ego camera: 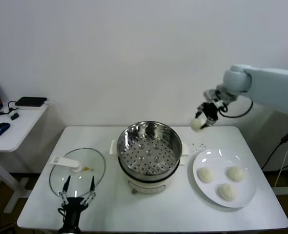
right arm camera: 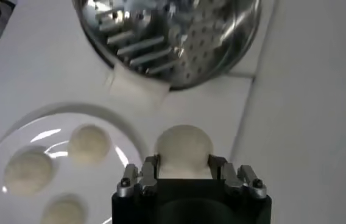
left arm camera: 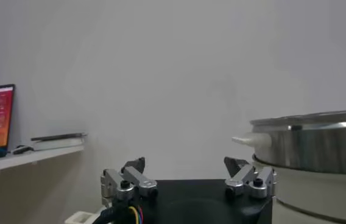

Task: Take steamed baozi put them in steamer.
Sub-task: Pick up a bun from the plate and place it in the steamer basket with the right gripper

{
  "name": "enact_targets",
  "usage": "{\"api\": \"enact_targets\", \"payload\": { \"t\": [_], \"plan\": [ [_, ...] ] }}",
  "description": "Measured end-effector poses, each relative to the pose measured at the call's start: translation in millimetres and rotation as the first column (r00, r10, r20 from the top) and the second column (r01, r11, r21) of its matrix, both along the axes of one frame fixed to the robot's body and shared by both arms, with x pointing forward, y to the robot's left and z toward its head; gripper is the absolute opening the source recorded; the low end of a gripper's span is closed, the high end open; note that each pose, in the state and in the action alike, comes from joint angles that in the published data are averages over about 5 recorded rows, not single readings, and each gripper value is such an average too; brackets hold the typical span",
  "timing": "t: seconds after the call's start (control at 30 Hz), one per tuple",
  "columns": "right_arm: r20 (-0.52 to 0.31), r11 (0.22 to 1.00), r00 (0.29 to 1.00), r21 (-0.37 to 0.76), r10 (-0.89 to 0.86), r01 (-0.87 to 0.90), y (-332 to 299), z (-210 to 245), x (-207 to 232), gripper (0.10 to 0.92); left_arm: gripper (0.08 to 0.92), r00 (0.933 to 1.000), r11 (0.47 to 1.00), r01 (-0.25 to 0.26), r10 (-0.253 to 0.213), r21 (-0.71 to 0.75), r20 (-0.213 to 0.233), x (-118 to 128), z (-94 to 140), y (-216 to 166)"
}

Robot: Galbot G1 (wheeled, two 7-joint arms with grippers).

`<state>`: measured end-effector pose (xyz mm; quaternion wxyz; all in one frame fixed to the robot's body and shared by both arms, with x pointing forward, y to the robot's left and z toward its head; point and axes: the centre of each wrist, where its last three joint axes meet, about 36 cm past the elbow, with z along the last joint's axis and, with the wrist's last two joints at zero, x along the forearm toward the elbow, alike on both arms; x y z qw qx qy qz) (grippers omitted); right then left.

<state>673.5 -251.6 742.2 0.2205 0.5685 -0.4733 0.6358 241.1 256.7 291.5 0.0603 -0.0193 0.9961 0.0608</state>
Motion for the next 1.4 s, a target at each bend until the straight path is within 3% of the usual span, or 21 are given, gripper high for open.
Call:
{"api": "enact_targets", "payload": {
  "t": [0.2, 0.6, 0.9, 1.3, 1.4],
  "plan": [
    [0.043, 0.960, 0.959, -0.016, 0.279, -0.278, 59.7, 9.4, -1.1, 0.589, 0.823, 1.0000, 1.000, -0.009, 0.009, 0.000, -0.001, -0.4, -0.6, 0.8],
    [0.047, 0.735, 0.734, -0.095, 0.678, -0.672, 137.7, -56.0, 20.1, 0.577, 0.823, 0.9995, 0.999, -0.032, 0.032, 0.004, -0.004, -1.2, -2.3, 5.2],
    [0.011, 0.633, 0.638, -0.142, 0.770, -0.761, 157.5, -101.7, 50.3, 0.577, 0.823, 0.9991, 0.999, -0.042, 0.042, 0.004, -0.005, -2.3, -4.8, 6.6],
    [-0.008, 0.594, 0.602, -0.159, 0.798, -0.789, 171.6, -133.3, 67.6, 0.584, 0.823, 0.9987, 0.999, -0.051, 0.051, 0.002, -0.005, -2.1, -8.4, 8.0],
    [-0.004, 0.597, 0.605, -0.163, 0.796, -0.786, 172.8, -135.0, 69.7, 0.626, 0.823, 0.9986, 0.999, -0.052, 0.052, 0.002, -0.004, -2.2, -8.4, 8.2]
  ]
}}
